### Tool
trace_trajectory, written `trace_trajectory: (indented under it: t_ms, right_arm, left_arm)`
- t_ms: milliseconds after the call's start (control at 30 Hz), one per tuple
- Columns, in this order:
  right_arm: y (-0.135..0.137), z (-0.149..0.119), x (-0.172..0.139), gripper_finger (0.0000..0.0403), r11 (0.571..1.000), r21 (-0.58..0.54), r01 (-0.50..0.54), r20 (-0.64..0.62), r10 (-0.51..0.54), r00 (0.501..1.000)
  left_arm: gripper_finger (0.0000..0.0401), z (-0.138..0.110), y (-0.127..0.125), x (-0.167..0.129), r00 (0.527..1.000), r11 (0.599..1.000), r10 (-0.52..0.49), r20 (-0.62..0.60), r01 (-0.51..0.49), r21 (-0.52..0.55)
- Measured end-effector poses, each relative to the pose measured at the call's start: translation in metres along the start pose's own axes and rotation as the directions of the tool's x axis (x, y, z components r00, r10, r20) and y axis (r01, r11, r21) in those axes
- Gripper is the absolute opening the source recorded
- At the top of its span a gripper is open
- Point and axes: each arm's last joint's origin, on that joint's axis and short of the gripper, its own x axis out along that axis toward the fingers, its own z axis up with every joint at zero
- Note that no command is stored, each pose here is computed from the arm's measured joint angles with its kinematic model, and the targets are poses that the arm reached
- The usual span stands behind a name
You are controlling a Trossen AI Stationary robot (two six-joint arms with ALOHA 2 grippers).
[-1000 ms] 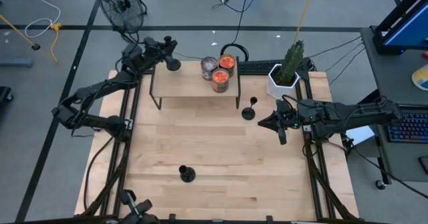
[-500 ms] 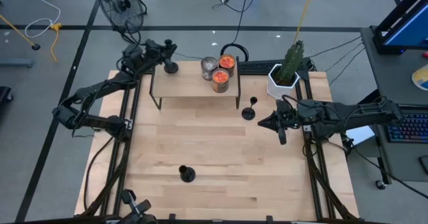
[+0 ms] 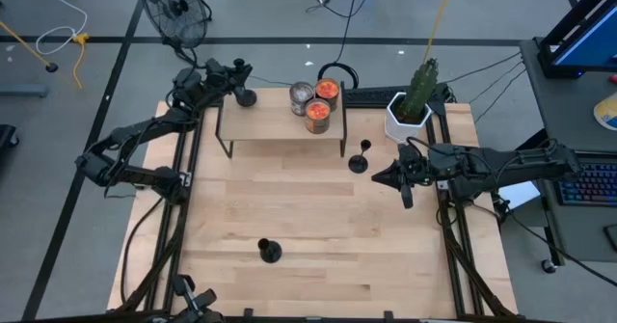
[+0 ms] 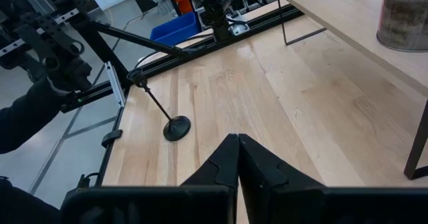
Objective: Pick & Place candle stick holders
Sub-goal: Put the bottom right black candle holder on the shelf
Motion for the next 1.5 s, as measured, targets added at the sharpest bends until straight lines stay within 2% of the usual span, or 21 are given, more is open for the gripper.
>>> trace_trajectory:
  t_ms: [467,700,1333,1500]
  right_arm:
    - [0.0000,0.0000,0.0000,0.0001,1.000,0.001,0.000,0.000,0.000,1.000]
    - [0.0000,0.0000,0.0000,0.0001,1.000,0.001,0.000,0.000,0.000,1.000]
    - [0.0000,0.0000,0.0000,0.0002,1.000,0.001,0.000,0.000,0.000,1.000]
    - [0.0000,0.0000,0.0000,0.0001,1.000,0.001,0.000,0.000,0.000,1.000]
  left_arm:
    - [0.0020,-0.0038,-0.0004,0.0001,0.999,1.000,-0.006,-0.037,0.005,-0.020]
    - [0.0040,-0.0070,-0.0003,-0.0001,0.997,0.999,-0.005,-0.071,0.002,-0.036]
    - [0.0047,-0.0064,-0.0004,0.0000,0.998,0.999,-0.006,-0.064,0.003,-0.044]
    - [0.0047,-0.0065,-0.0018,0.0000,0.996,0.998,-0.054,-0.065,0.051,-0.042]
